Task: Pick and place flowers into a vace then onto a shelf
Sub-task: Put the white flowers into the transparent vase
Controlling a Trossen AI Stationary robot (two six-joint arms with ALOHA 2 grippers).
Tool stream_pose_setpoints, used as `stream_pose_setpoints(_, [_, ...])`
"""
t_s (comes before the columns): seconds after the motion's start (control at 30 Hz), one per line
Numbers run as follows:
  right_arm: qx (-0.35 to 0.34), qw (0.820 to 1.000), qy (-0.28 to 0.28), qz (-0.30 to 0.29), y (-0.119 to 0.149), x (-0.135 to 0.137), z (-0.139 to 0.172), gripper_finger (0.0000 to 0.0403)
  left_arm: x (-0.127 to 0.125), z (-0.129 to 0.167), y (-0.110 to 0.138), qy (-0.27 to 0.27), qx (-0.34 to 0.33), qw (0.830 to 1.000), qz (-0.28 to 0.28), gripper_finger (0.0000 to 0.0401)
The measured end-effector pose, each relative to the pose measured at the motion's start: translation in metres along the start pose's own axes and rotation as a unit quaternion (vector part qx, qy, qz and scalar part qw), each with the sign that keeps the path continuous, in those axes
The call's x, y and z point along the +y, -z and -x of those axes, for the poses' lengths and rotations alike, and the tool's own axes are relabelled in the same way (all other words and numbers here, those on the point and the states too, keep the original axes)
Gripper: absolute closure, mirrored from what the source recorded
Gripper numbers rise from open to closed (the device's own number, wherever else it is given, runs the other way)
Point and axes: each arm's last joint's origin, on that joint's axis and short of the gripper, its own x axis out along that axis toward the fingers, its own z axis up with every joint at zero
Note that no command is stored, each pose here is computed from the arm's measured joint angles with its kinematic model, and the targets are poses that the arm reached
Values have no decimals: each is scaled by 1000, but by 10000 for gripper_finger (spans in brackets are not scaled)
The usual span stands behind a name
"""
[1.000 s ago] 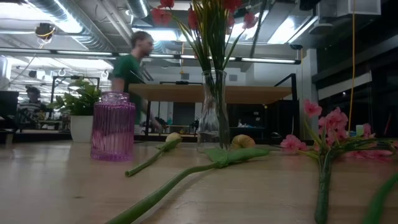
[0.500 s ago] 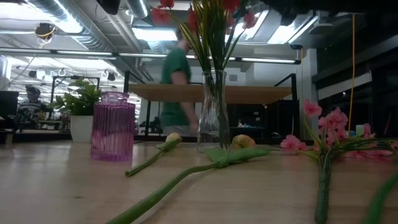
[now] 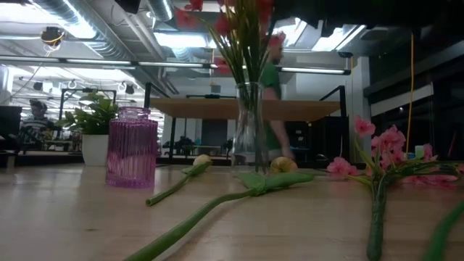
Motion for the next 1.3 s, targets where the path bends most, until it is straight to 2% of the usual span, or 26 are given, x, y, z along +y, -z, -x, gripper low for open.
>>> stream_pose_setpoints(0.37, [59,997,-30,-28,15,-2,-3,399,0,0,0,0,0,1000,0,395])
stream_pose_setpoints(0.6, [92,995,-37,-22,23,0,-2,399,0,0,0,-1,0,1000,0,395])
stream_pose_setpoints(1.1, [122,992,-36,-6,50,3,-9,399,0,0,0,-1,1,1000,-1,395])
stream_pose_setpoints(1.3, [118,991,-61,-11,60,6,-12,399,0,0,0,-1,1,1000,-1,395])
